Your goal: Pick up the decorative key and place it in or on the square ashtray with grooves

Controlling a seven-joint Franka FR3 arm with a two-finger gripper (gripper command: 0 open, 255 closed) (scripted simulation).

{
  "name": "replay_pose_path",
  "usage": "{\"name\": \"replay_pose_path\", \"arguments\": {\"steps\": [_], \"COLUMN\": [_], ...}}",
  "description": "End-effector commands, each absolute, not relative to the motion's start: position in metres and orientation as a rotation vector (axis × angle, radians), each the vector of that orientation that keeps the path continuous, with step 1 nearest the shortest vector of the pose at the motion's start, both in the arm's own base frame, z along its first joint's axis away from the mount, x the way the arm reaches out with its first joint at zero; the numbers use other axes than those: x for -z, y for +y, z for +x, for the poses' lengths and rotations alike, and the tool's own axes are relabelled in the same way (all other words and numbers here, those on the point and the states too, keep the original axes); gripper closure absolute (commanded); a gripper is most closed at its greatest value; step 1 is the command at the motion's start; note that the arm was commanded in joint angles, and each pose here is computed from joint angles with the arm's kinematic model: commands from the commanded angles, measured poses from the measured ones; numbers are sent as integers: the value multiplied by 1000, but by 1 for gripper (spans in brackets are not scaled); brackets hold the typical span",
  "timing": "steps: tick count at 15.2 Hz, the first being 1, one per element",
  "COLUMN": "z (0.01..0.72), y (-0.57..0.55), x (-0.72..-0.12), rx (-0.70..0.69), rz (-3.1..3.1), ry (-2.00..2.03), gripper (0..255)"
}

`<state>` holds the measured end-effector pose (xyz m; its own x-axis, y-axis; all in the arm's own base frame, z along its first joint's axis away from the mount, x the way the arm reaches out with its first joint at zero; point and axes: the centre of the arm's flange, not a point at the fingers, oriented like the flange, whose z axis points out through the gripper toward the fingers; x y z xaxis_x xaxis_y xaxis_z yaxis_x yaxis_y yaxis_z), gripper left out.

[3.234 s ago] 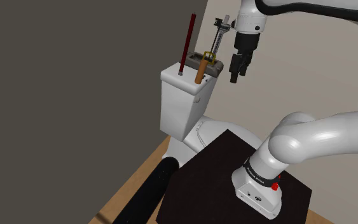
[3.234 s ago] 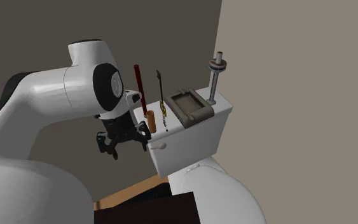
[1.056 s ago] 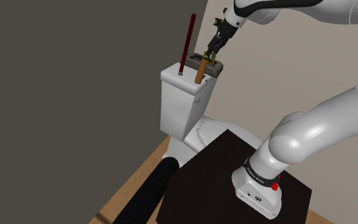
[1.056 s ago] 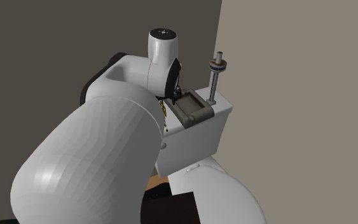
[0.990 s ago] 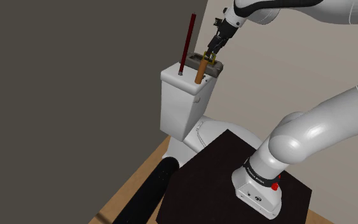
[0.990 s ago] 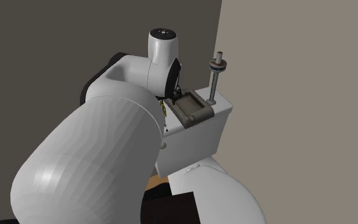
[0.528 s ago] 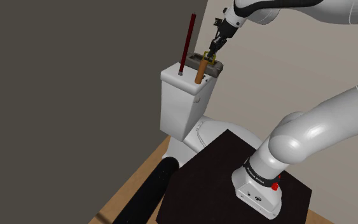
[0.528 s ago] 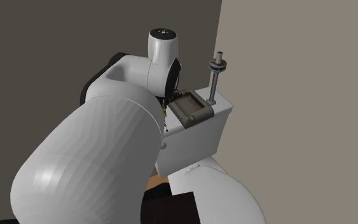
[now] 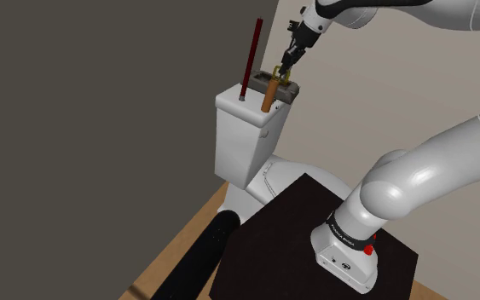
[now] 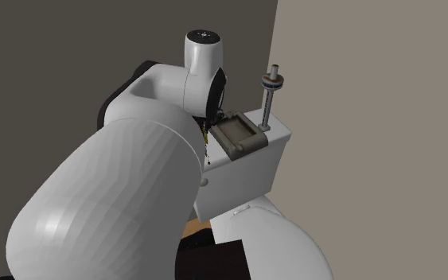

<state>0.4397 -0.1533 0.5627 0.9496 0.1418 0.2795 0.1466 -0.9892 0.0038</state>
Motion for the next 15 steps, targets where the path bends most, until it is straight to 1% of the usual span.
{"name": "replay_pose_path", "arguments": {"steps": [1,15], "z": [440,440], "y": [-154,-154], "x": [-573,-647], "rx": [440,440], "rz": [-3085,-3085], "ry": [-228,-228], "gripper": [255,255]}}
